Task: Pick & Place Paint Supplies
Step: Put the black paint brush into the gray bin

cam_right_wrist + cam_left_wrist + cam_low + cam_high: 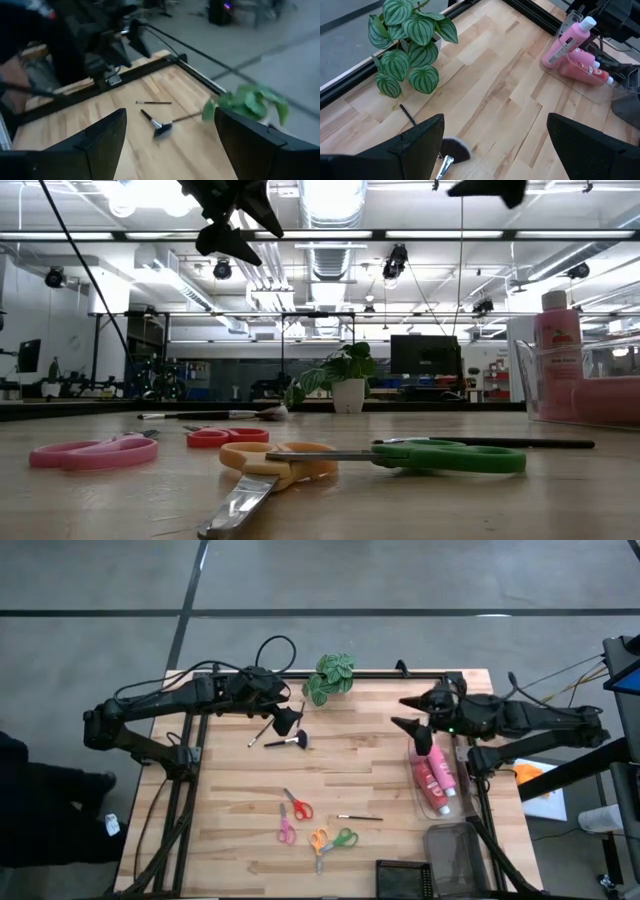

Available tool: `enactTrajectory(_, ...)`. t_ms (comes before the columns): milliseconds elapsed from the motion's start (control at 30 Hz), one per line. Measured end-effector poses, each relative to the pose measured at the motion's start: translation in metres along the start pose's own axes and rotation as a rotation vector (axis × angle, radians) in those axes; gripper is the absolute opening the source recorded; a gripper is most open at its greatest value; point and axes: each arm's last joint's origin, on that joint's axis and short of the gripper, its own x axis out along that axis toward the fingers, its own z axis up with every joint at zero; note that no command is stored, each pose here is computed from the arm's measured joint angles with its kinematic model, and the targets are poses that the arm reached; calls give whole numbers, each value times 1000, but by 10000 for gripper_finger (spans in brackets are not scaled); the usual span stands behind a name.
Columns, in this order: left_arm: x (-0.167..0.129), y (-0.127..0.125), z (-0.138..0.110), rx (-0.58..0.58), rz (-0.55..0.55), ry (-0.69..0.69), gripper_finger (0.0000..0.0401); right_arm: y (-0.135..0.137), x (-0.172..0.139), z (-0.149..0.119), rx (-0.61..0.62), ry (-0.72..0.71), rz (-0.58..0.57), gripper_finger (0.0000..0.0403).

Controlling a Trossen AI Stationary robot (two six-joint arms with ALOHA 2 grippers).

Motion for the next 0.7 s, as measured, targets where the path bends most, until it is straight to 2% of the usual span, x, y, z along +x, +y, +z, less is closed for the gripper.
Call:
enactTrajectory(67,0,0,0,0,0,0,356,-1,10,-3,-52,8,29,299)
enactTrajectory(300,0,0,0,0,0,0,356,-6,36,-5,-86,50,146,299)
enactTrajectory(533,0,0,0,0,0,0,356,-5,47,-7,-157,78,169,299)
enactTrajectory(700,0,0,0,0,0,0,356,-4,47,-7,-164,82,186,299)
